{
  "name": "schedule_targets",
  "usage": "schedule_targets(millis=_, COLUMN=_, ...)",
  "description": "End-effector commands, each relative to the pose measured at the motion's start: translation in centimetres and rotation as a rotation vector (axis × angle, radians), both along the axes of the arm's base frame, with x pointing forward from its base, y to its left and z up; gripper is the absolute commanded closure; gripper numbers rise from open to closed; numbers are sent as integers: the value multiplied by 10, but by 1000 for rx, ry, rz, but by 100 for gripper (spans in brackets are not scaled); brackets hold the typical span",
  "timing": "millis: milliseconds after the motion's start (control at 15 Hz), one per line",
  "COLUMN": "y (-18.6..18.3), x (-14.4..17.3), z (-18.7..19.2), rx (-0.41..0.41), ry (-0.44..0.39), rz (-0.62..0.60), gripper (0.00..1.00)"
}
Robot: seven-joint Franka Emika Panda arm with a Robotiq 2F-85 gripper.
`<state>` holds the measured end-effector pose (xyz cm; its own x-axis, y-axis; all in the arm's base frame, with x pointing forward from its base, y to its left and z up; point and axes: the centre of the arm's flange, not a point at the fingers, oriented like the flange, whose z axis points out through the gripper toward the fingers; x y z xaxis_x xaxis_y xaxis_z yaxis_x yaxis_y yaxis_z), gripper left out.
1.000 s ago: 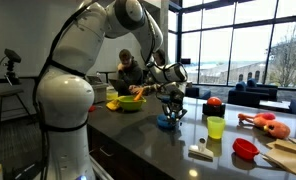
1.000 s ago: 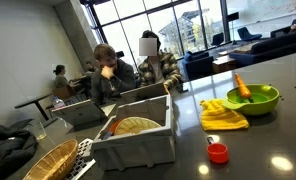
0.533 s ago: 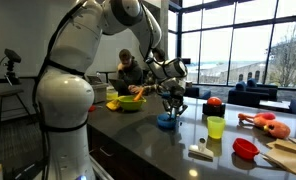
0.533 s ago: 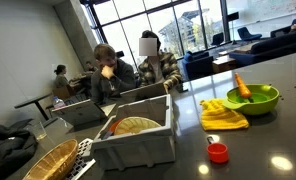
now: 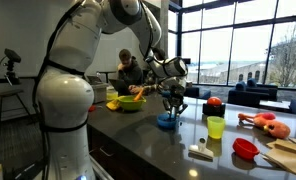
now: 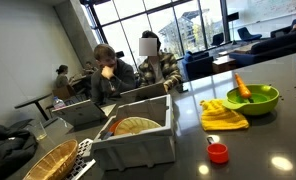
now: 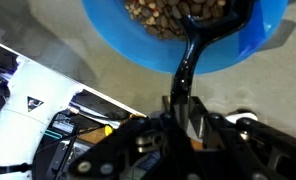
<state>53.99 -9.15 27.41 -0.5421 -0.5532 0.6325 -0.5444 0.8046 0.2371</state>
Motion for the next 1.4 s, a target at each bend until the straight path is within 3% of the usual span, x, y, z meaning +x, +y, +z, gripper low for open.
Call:
schedule_targets(millis=0, y=-3, x=-11, z=6, rx=49, ry=-28, rz=-13, gripper=94)
schedule_targets(millis=733, y=-6, x=-14, z=-1, rx=181, ry=-47, rz=-30, gripper=94)
schedule_targets(millis=867, y=-8, x=-14, z=-1, rx=182, ry=-48, rz=-39, gripper=50)
schedule_targets(millis=1067, y=-10, x=-14, z=0, rx=182, ry=-56, rz=-48, gripper=42)
schedule_targets(millis=1333, y=-7, x=-13, z=6, rx=186, ry=-87, rz=-40, gripper=19)
